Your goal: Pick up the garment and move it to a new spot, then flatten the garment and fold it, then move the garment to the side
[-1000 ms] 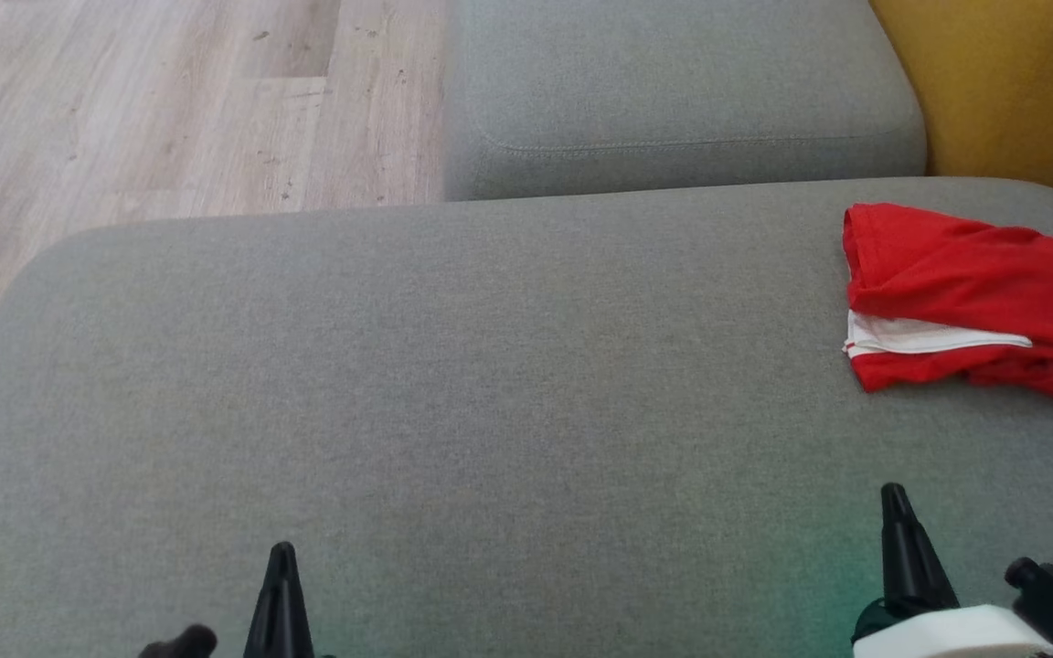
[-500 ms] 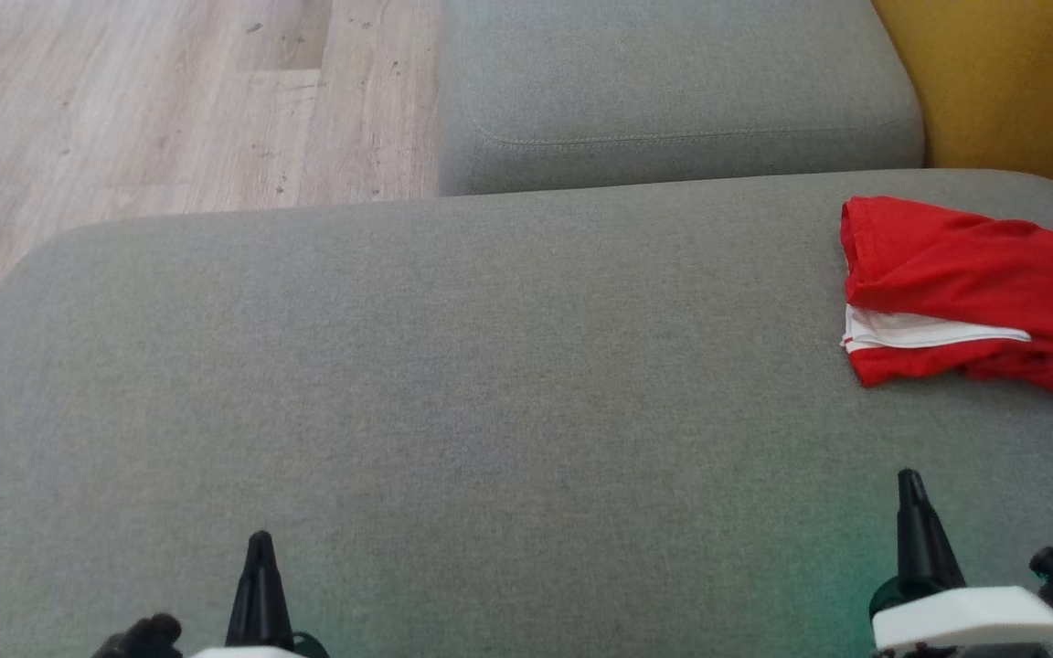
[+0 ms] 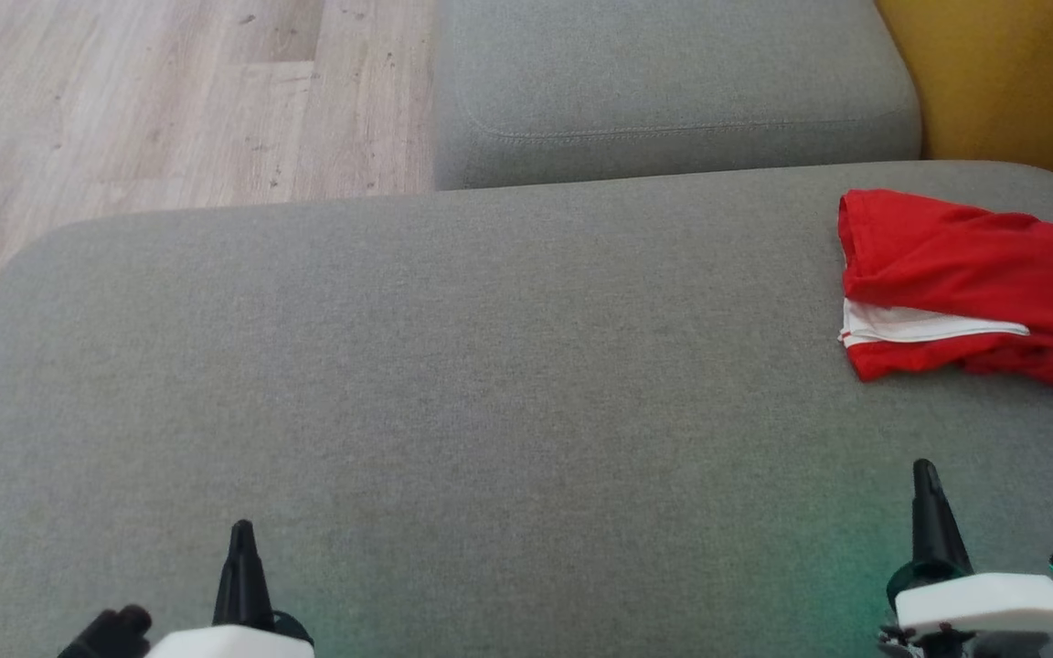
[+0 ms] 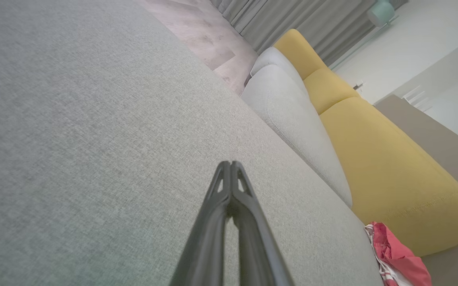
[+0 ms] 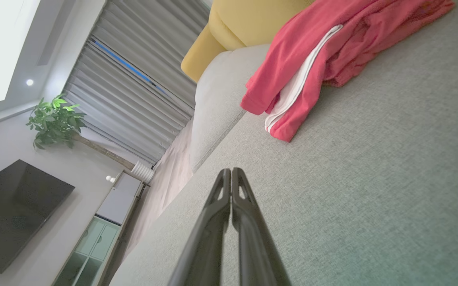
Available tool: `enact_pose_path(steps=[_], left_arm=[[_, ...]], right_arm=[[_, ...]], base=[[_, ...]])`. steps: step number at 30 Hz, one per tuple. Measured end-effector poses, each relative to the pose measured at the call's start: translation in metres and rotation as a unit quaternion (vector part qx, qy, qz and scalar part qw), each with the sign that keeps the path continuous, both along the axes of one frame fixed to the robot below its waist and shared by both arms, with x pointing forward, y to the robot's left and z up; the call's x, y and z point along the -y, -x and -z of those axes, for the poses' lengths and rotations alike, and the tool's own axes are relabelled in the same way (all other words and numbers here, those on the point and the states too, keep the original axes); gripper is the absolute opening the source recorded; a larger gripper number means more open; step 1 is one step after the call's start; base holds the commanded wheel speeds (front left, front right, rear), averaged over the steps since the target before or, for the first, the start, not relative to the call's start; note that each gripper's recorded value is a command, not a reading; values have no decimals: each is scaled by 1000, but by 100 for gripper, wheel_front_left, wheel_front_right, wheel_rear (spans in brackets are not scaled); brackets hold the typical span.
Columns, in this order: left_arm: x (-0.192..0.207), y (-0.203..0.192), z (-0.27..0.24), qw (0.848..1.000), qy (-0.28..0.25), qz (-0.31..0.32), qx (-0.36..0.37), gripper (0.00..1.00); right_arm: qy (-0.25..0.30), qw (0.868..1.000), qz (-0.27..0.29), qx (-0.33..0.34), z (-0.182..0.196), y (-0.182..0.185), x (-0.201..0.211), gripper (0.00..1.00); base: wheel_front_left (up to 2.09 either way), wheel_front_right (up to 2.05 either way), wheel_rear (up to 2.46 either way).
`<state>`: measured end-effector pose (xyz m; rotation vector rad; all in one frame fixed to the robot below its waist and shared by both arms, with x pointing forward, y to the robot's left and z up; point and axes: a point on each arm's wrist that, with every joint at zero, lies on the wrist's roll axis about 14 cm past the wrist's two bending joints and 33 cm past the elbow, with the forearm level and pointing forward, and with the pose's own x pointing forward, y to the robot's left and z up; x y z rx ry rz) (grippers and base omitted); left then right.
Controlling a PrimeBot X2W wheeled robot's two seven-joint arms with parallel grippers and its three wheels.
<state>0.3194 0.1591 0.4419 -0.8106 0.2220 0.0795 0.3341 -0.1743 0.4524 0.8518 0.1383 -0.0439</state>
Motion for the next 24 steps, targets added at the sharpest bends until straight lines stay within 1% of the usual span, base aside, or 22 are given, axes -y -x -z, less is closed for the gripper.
enact_pose_path(steps=[13, 24], left_arm=[[-5, -9, -2, 997, 75, -14, -2, 0], [-9, -18, -6, 990, 138, -25, 3, 0]], right_arm=[[-72, 997, 16, 0, -5, -9, 5, 0], [-133, 991, 31, -1, -6, -15, 12, 0]], base=[[0, 0, 0], [0, 0, 0]])
